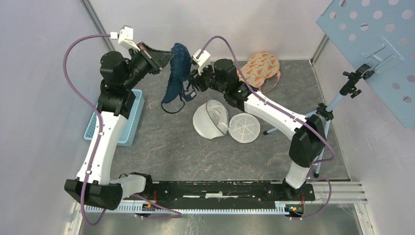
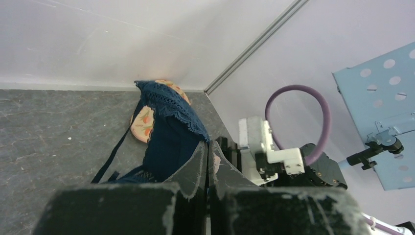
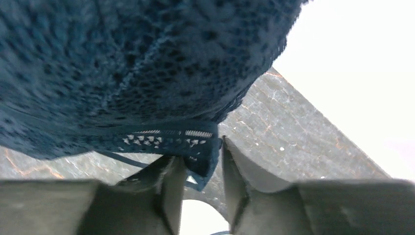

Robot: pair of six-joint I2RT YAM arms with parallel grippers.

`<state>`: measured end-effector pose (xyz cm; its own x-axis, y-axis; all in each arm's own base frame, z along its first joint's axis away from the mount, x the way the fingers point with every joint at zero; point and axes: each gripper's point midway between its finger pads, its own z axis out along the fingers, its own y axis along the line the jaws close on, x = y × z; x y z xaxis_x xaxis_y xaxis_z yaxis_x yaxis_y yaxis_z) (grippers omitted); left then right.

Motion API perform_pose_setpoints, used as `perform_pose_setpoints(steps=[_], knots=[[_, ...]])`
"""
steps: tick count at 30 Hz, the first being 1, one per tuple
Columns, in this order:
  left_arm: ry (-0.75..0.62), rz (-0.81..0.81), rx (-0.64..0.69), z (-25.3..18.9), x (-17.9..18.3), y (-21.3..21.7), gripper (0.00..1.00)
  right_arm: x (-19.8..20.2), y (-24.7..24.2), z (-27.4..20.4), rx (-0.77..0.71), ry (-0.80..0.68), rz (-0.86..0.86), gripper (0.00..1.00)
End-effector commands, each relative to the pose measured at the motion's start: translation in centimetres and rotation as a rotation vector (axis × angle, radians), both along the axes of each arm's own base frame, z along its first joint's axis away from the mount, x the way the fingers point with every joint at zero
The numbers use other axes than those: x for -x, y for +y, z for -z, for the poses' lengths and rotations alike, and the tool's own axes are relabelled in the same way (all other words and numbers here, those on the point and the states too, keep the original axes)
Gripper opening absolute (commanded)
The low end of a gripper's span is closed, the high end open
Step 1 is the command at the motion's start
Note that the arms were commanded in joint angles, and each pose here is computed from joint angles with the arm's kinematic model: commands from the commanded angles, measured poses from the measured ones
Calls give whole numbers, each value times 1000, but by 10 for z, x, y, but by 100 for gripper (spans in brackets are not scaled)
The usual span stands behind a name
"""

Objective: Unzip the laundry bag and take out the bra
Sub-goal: Pick up the bra from the laundry bag.

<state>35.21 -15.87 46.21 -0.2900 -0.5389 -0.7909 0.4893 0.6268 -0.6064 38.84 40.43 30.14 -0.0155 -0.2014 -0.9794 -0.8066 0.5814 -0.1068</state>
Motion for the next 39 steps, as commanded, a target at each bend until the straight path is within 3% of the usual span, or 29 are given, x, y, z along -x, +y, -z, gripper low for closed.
perform_pose_setpoints(steps=[1, 4, 12, 23, 30, 39], knots=[[-52, 10, 42, -21, 19, 6, 2, -14, -8, -61, -100, -120, 105, 26], [-43, -13, 31, -17, 20, 13, 2, -15, -18, -73, -91, -150, 133, 0], [22, -91, -68, 26, 22, 28, 2, -7, -54, -118, -148, -211, 136, 0], [80, 21, -66, 71, 43, 14, 2, 38, -53, -166, -311, -237, -50, 0], [45, 92, -92, 75, 62, 7, 3, 49, -58, -176, -352, -216, -61, 0], [-5, 187, -159, 94, 85, 0, 60, 54, -63, -173, -430, -117, -34, 0]])
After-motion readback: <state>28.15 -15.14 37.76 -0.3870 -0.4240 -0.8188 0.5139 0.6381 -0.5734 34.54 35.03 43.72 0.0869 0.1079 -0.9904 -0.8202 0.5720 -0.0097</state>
